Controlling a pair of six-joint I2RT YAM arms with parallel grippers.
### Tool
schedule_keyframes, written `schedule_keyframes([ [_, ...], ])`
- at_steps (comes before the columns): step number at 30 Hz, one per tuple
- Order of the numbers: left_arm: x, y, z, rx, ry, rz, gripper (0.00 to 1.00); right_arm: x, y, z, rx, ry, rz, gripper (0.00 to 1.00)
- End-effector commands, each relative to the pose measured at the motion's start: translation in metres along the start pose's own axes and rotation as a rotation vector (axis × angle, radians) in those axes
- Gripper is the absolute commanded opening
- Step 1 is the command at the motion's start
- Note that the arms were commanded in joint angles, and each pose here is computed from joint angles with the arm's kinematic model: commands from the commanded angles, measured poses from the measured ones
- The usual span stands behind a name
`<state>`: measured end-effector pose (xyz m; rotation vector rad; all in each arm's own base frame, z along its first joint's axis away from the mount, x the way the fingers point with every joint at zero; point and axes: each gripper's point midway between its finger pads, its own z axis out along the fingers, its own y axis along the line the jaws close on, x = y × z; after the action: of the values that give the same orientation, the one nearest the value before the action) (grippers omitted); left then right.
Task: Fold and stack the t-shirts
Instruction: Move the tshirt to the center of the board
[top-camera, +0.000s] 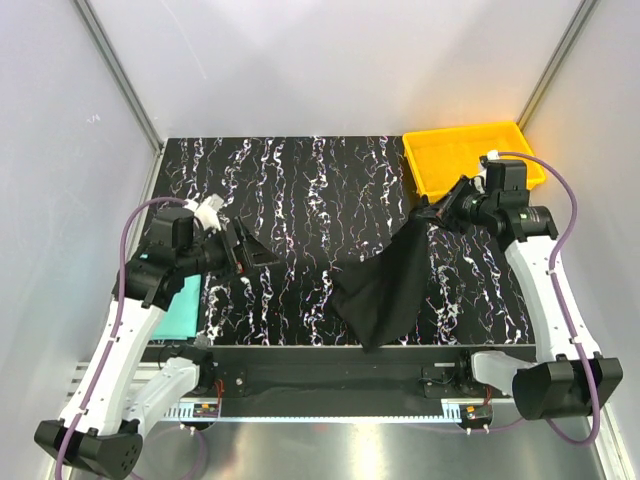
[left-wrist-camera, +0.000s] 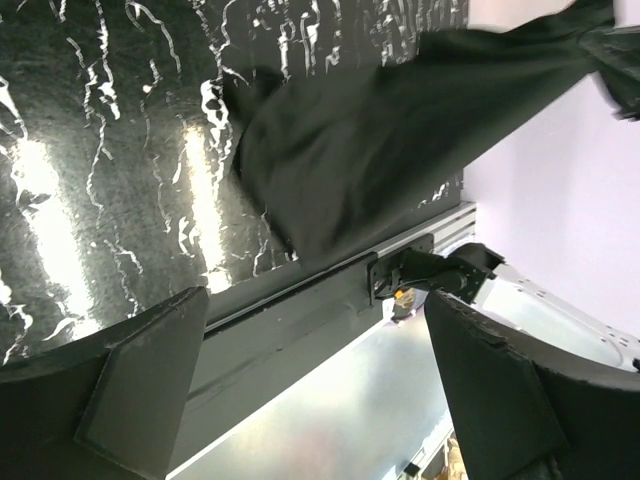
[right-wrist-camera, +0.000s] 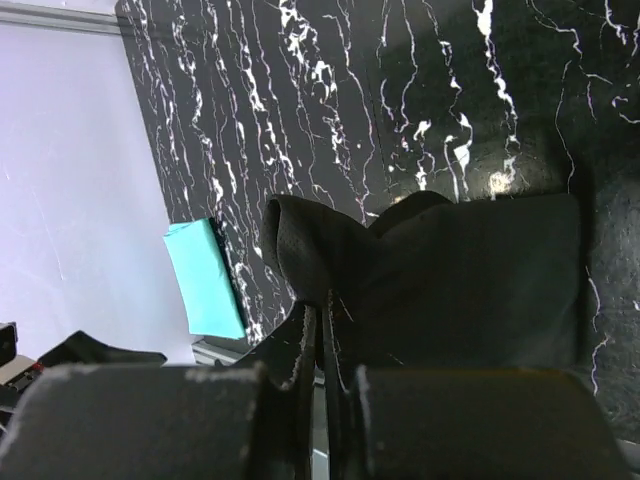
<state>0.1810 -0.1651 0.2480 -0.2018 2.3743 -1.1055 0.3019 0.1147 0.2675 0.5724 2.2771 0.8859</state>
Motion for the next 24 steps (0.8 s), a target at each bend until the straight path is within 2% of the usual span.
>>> schedule_keyframes([
  [1,-0.006,-0.026,-0.011,0.098,-0.045,0.034,0.95,-0.038,0.070,-0.036,-0.208,-0.139,-0.141,0.06],
  [3,-0.005,-0.027,-0.016,0.105,-0.067,0.041,0.95,-0.053,0.092,-0.046,-0.241,-0.169,-0.177,0.05],
  [4,-0.004,-0.026,-0.016,0.103,-0.071,0.033,0.95,-0.067,0.119,-0.067,-0.292,-0.217,-0.212,0.05],
  [8,-0.004,-0.028,-0.021,0.111,-0.099,0.034,0.95,-0.089,0.176,-0.085,-0.424,-0.229,-0.215,0.05],
  [12,-0.010,-0.029,-0.028,0.101,-0.151,0.042,0.95,-0.079,0.234,-0.099,-0.594,-0.183,-0.211,0.04],
  [16,-0.023,-0.032,-0.038,0.084,-0.244,0.053,0.95,-0.030,0.290,-0.105,-0.752,-0.049,-0.235,0.05],
  [20,-0.034,-0.033,-0.050,0.062,-0.336,0.060,0.95,-0.003,0.297,-0.118,-0.795,0.002,-0.251,0.08],
  [24,-0.037,-0.027,-0.047,0.039,-0.351,0.051,0.95,0.012,0.242,-0.101,-0.661,-0.045,-0.237,0.17],
])
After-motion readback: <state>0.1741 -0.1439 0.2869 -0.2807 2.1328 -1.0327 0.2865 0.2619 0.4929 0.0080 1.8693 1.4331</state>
